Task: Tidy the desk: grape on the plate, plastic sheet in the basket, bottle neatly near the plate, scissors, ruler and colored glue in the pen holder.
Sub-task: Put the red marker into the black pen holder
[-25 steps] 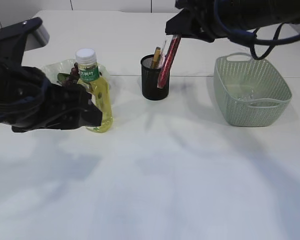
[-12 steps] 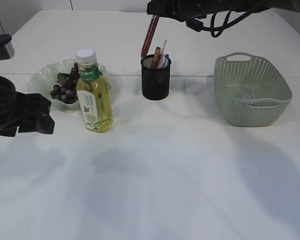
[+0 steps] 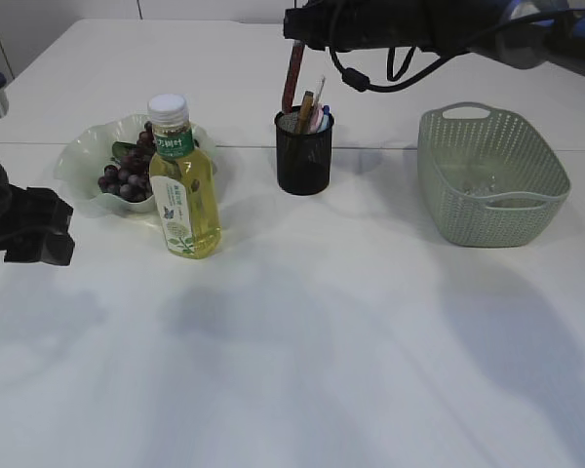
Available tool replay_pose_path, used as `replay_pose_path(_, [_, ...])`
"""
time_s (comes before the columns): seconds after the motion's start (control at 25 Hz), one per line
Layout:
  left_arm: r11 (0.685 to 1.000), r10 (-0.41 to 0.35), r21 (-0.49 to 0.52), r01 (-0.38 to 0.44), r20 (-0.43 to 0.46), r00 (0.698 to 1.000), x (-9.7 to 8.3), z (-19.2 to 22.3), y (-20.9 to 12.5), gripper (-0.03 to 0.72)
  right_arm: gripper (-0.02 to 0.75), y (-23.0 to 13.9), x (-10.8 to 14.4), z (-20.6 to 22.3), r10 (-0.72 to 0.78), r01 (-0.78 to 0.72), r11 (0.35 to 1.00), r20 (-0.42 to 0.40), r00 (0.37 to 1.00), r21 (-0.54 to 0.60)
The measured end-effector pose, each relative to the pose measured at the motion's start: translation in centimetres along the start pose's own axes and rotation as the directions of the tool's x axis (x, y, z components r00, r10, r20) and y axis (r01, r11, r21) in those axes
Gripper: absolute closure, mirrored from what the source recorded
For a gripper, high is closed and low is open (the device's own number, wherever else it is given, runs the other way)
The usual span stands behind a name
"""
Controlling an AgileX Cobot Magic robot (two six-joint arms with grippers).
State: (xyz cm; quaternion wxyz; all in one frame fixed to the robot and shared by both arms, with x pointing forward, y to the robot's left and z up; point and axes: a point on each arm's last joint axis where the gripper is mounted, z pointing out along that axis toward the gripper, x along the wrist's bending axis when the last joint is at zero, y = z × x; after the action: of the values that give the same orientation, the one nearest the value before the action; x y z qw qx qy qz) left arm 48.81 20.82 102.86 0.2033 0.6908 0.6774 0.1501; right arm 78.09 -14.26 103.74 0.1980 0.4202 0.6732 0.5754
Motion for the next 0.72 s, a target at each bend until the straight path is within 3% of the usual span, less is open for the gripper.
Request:
replay_pose_path(0.16, [0.999,0.031,-0.010,-0.031,-0.023,0.999,0.21,-0.01,0.10,0.146,0.601,-0.53,-0.70,0.41,-0.075,0.076,0.997,0.048,0.996,-0.009])
replay_pose_path(0.56, [0.999,0.045,0.000,-0.046,-0.042,0.998,0.37,0.06,0.04,0.146,0.591,-1.12,-0.85,0.71,-0.121,0.121,0.993,0.043,0.992,0.005])
replay_pose_path(0.64, [0.999,0.047,0.001,-0.047,-0.044,0.998,0.38,0.06,0.03,0.146,0.552,-1.23,-0.88,0.76,-0.120,0.120,0.993,0.042,0.992,0.007])
replay_pose_path(0.72, [0.999,0.047,0.005,-0.047,-0.046,0.998,0.40,0.06,0.00,0.146,0.461,-1.23,-0.87,0.76,-0.120,0.120,0.993,0.041,0.992,0.008])
